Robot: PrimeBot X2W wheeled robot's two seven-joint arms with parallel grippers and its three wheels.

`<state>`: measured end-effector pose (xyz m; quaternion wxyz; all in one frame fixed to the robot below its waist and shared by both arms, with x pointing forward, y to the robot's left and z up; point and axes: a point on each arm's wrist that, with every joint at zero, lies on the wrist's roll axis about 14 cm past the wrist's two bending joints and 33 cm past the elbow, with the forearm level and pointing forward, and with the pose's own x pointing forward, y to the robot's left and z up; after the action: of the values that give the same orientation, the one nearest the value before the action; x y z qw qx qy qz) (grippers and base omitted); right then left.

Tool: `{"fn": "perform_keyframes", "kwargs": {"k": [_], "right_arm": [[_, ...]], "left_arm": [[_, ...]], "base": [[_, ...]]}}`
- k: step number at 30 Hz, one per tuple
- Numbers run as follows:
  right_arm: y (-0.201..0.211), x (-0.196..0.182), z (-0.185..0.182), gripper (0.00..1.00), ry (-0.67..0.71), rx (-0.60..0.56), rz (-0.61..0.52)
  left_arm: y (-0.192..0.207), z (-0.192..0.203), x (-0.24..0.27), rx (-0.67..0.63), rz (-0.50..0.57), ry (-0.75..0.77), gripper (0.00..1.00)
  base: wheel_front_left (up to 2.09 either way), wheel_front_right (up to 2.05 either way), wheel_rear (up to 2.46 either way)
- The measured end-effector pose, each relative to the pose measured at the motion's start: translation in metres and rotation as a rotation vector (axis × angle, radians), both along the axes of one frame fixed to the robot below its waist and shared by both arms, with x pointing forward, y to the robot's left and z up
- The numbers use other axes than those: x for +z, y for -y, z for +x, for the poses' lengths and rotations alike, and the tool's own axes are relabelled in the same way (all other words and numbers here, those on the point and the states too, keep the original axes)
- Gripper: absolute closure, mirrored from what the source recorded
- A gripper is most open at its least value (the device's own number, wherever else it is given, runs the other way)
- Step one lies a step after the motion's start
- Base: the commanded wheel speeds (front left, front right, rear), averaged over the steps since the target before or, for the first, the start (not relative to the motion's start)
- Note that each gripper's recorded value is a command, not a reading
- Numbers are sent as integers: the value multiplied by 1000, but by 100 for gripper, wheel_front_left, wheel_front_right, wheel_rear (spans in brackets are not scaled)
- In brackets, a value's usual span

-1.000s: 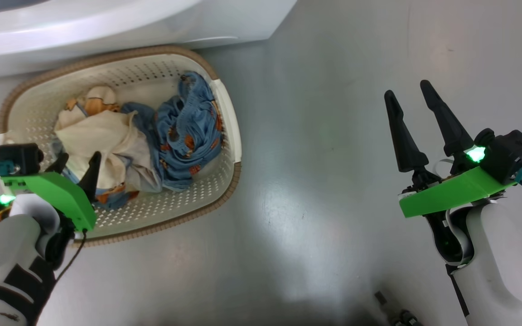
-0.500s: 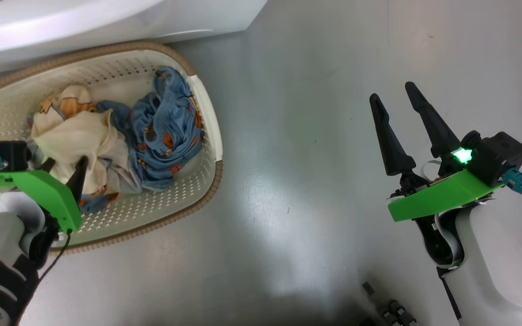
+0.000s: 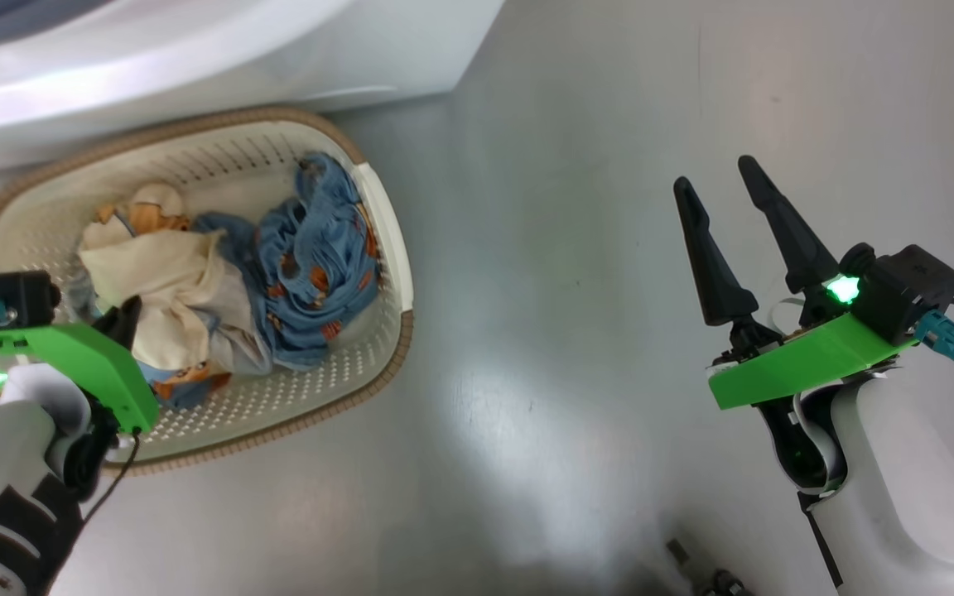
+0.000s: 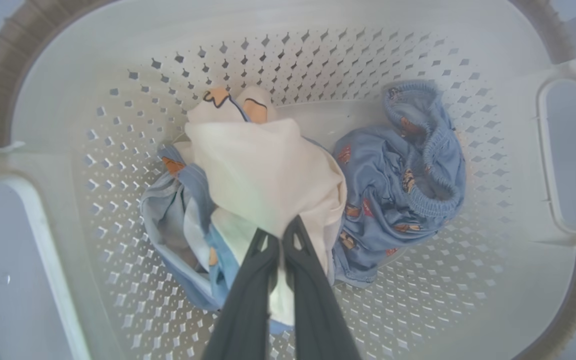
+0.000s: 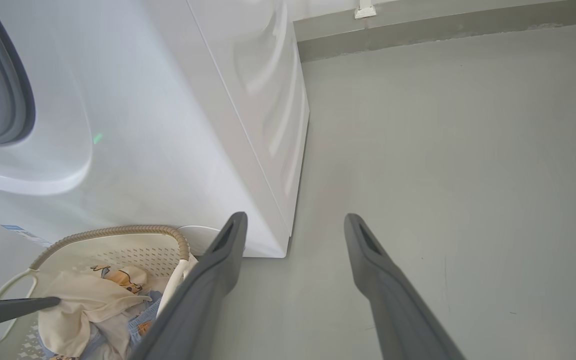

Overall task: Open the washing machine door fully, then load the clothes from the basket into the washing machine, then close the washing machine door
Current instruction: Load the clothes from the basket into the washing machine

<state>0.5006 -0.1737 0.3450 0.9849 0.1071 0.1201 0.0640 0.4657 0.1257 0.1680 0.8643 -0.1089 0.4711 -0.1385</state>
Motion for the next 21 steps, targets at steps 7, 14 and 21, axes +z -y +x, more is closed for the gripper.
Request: {"fn": "perform_keyframes", "kwargs": {"k": [7, 14, 21], "right_arm": [[0, 19, -5, 0, 27, -7, 8], [4, 38, -20, 0, 41, -18, 11], [4, 63, -34, 0, 75, -20, 29]], "left_arm": [[-2, -2, 29, 67, -39, 61, 100], [-7, 7, 75, 119, -81, 166, 100], [-22, 5, 127, 160, -89, 313, 100]], "base": [[0, 0, 0], [0, 0, 0], [0, 0, 0]]}}
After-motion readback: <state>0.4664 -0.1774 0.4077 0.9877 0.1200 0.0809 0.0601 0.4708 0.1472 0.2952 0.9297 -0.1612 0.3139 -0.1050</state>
